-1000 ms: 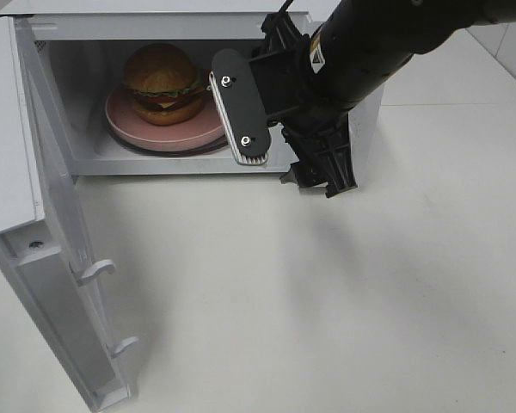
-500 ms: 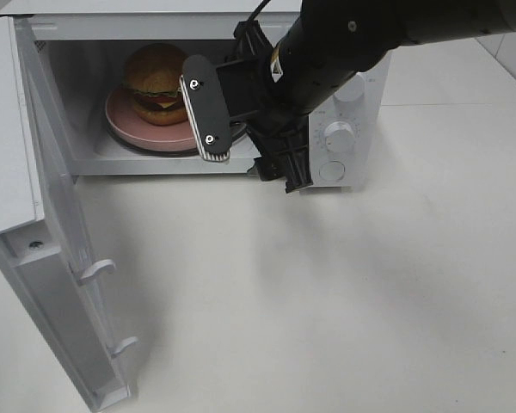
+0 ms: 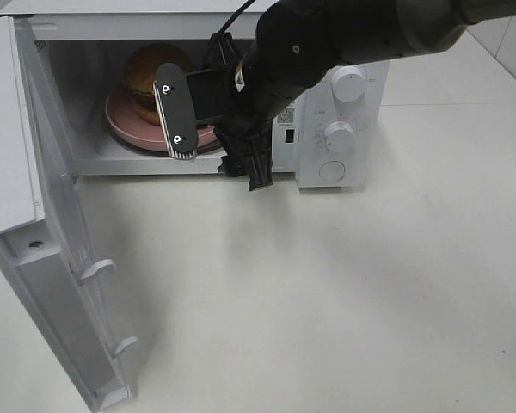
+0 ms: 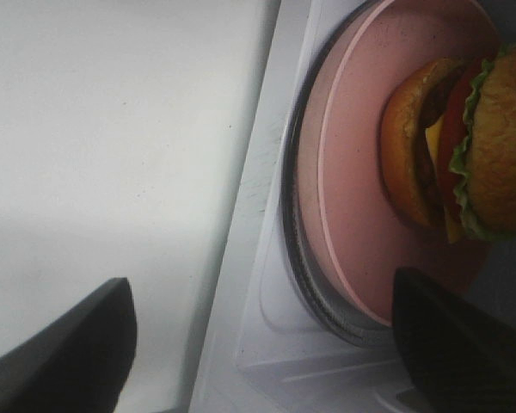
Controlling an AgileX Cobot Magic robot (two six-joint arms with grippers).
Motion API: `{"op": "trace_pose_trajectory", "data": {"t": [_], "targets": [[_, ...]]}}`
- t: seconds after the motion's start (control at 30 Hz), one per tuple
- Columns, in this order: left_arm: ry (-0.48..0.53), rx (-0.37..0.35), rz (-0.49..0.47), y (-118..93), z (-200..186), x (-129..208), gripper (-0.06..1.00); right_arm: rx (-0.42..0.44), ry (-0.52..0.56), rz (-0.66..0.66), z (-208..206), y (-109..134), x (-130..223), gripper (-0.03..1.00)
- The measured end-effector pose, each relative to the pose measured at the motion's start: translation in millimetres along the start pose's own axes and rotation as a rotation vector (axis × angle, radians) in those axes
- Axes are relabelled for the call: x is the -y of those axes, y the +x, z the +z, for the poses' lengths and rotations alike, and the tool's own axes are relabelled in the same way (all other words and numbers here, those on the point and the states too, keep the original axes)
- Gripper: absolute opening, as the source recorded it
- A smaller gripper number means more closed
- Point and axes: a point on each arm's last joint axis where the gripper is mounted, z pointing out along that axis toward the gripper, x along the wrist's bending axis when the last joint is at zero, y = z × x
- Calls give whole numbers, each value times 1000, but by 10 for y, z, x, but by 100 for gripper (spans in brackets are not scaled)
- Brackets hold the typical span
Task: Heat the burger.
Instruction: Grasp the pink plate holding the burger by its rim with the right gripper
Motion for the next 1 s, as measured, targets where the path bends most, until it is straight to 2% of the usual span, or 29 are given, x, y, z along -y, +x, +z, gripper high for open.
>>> {"op": "trace_pose_trajectory", "data": {"t": [0.57,1.0], "targets": [[0,0,0,0,0,0,99,-3,2,36,621,-130,-98,79],[0,0,0,0,0,0,99,1,6,71,886,-194,-113,76]]}}
